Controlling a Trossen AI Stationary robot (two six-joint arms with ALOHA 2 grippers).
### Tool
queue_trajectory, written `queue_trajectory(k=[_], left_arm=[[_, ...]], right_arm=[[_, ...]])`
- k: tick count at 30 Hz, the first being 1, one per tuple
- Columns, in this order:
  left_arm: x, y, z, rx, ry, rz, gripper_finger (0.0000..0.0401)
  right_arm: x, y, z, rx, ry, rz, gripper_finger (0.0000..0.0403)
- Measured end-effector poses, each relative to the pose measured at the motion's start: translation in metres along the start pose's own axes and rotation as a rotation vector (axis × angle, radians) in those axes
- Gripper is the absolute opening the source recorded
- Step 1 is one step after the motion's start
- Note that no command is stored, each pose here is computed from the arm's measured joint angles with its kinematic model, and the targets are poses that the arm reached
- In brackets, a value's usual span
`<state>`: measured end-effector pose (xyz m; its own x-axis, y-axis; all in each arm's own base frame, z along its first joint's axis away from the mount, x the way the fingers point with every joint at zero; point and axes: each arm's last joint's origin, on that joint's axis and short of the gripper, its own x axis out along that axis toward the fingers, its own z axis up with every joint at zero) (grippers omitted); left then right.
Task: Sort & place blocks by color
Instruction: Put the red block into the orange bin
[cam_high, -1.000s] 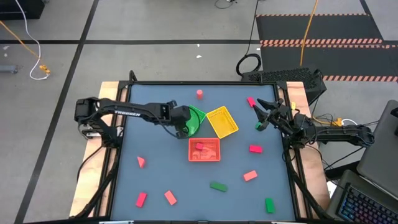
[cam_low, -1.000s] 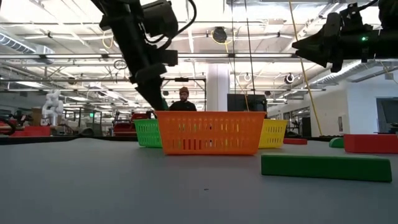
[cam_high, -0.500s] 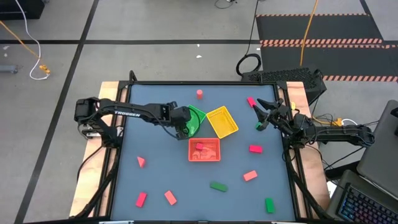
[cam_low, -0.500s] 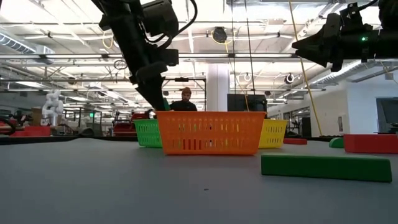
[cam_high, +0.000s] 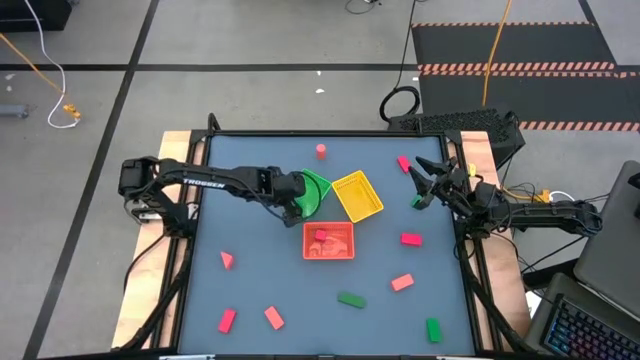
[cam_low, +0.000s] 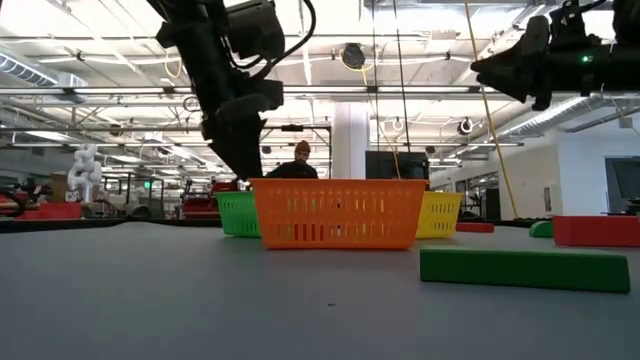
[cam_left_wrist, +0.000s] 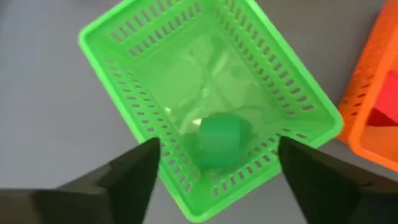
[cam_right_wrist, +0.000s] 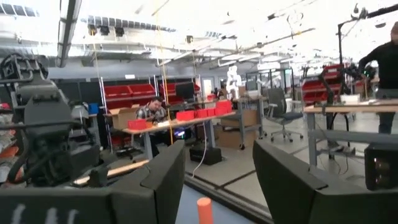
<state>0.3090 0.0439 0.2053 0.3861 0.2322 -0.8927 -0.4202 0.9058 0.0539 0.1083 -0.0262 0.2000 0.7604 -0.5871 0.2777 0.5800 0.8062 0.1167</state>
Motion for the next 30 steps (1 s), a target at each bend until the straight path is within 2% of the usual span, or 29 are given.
queue_trajectory(k=[3, 6, 11, 16, 19, 21, 25, 30], left_arm=[[-0.007, 0.0, 0.001, -0.048, -0.026, -0.015, 0.0367], [-0.021, 0.001, 0.008, -0.105, -0.12, -0.042, 0.0376], [-0.068, 0.007, 0.025, -0.123, -0.329, -0.101, 0.035], [-0.121, 0.012, 0.053, -0.052, -0.538, -0.115, 0.031], [-0.137, 0.011, 0.066, 0.013, -0.68, -0.103, 0.0288], [-0.138, 0.01, 0.07, 0.056, -0.737, -0.08, 0.0275], [-0.132, 0.015, 0.074, 0.06, -0.862, -0.065, 0.0256], [-0.105, 0.021, 0.066, 0.041, -0.941, -0.114, 0.0252]], right_arm=[[0.0, 0.0, 0.0, -0.004, -0.004, 0.007, 0.0185], [0.0, 0.002, -0.002, -0.026, 0.016, 0.049, 0.0185], [0.001, 0.004, -0.001, 0.033, -0.001, 0.115, 0.0185], [0.004, 0.007, -0.009, 0.056, 0.063, 0.116, 0.0185], [0.006, 0.009, -0.025, 0.024, 0.209, 0.115, 0.0185], [0.006, 0.009, -0.04, -0.031, 0.371, 0.107, 0.0185], [0.021, 0.018, -0.026, -0.08, 0.552, 0.088, 0.0185], [0.042, 0.027, 0.002, -0.179, 0.772, 0.048, 0.0185]])
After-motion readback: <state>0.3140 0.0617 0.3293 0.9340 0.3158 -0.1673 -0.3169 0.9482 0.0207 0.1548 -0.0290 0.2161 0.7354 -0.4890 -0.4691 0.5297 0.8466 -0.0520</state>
